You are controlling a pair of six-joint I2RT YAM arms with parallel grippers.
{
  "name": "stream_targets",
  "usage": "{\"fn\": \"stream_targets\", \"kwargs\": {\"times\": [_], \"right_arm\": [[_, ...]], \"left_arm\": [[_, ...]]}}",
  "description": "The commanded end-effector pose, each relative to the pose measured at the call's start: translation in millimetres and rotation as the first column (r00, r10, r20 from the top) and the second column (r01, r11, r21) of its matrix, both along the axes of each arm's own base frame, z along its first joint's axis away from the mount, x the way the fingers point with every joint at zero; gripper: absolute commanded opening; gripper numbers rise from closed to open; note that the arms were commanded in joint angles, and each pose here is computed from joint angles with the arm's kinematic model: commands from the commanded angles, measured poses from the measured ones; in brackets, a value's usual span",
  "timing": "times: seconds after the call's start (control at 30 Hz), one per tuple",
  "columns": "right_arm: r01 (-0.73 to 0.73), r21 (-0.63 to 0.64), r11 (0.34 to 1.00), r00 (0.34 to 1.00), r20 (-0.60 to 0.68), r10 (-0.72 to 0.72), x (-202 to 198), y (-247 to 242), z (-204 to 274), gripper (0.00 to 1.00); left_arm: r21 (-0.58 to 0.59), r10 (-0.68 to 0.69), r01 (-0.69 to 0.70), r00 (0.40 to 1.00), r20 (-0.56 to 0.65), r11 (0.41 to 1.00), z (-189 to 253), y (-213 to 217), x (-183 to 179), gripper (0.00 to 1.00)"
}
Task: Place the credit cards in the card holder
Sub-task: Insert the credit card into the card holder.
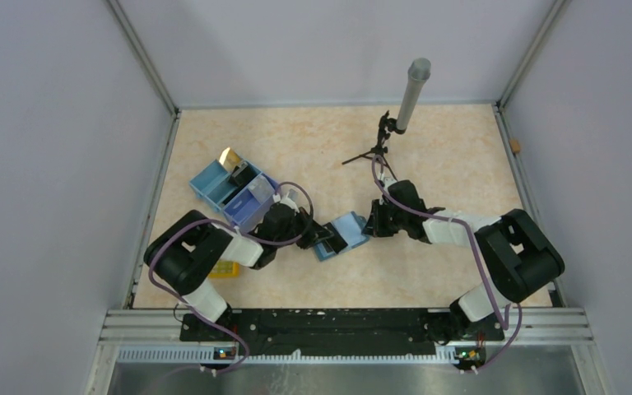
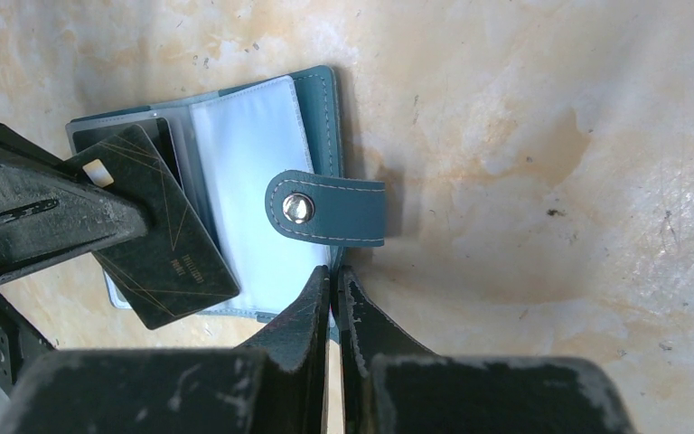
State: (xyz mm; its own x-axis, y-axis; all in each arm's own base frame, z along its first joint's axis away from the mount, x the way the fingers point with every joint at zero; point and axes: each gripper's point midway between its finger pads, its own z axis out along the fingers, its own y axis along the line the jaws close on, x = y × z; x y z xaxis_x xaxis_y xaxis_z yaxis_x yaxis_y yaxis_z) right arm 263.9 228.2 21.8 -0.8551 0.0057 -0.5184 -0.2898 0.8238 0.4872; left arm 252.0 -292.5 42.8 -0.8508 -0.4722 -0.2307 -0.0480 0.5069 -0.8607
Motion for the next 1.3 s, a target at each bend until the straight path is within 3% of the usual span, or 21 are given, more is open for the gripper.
{"fn": "stream_targets", "kwargs": {"times": [0.0, 1.27], "right_arm": [[0.028, -0.04, 0.999, 1.0, 0.01, -0.028, 8.3, -6.7, -4.9, 0.0], [0.045, -0.048, 0.998, 0.999, 0.02, -0.044, 11.2, -8.6, -3.6, 0.0]], "left_arm": [[0.001, 0.03, -0.03, 0.998, 0.052, 1.0, 7.9, -0.4, 15.0, 0.0], [-0.07, 0.022, -0.031, 0.993, -0.118, 0.997, -17.3, -11.3, -2.4, 0.0]]}}
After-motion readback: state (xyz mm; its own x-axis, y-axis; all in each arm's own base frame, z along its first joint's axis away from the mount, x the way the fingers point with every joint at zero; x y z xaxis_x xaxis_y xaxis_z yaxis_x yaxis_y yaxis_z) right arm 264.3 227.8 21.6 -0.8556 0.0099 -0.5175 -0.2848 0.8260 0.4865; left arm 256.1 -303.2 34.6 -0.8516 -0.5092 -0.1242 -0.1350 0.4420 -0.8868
